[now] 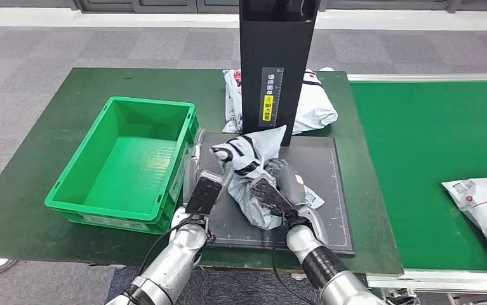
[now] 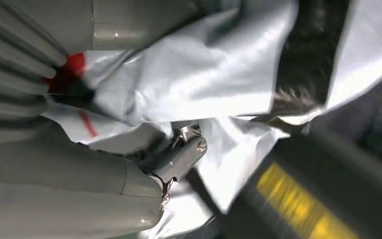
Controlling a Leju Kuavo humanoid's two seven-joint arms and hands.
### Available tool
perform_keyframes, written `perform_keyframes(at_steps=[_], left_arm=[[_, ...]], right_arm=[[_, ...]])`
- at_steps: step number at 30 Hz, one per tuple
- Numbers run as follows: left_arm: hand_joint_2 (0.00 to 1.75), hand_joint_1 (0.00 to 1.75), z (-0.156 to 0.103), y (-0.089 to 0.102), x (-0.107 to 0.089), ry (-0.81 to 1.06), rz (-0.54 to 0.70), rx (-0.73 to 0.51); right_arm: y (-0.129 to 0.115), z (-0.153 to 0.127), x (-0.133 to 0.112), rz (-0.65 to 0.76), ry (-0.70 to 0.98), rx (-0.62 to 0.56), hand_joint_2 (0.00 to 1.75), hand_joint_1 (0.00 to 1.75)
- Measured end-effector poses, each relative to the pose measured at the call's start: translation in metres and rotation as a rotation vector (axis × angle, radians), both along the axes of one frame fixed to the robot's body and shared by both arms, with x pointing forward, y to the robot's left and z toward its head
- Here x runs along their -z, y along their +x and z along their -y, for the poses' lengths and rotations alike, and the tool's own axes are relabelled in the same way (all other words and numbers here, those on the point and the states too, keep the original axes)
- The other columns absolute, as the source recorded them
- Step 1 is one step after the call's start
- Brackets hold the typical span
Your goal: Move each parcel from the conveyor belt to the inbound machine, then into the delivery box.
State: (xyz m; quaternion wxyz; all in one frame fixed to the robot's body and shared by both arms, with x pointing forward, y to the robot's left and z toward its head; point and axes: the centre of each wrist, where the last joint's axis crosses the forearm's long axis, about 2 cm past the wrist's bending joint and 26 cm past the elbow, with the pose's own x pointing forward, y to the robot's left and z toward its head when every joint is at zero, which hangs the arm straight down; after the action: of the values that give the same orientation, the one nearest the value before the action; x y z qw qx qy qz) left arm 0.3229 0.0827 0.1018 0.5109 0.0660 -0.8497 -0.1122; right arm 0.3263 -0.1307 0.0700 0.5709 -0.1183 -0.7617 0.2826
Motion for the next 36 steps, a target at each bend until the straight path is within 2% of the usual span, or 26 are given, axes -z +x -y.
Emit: perform_keyframes(at_steps=[3,9,16,29,33,36], left_arm=[[1.75,0.00,0.000,0.001,-0.002,0.010,0.011,-0.009],[1.75,0.00,-0.001,0.003,-0.006,0.015,0.045,-0.017],[1.75,0.00,-0.001,0.003,-0.009,0.014,0.069,-0.023],[1.75,0.00,0.000,0.003,-0.012,0.001,0.080,-0.027],[1.75,0.00,0.003,0.001,-0.011,0.004,0.065,-0.002],[1.75,0.00,0.009,0.000,-0.009,0.025,0.028,0.045]], right_arm=[[-0.005,0.006,0.004,0.017,0.093,0.043,0.00,0.00],[-0.016,0.012,0.008,0.100,0.318,0.013,0.00,0.00],[-0.025,0.021,0.012,0.046,0.482,-0.033,0.00,0.00],[-0.029,0.029,0.016,0.017,0.534,-0.055,0.00,0.00],[-0.026,0.035,0.009,0.085,0.524,0.059,1.75,0.00],[-0.021,0.045,0.003,0.177,0.472,0.223,1.75,0.00]])
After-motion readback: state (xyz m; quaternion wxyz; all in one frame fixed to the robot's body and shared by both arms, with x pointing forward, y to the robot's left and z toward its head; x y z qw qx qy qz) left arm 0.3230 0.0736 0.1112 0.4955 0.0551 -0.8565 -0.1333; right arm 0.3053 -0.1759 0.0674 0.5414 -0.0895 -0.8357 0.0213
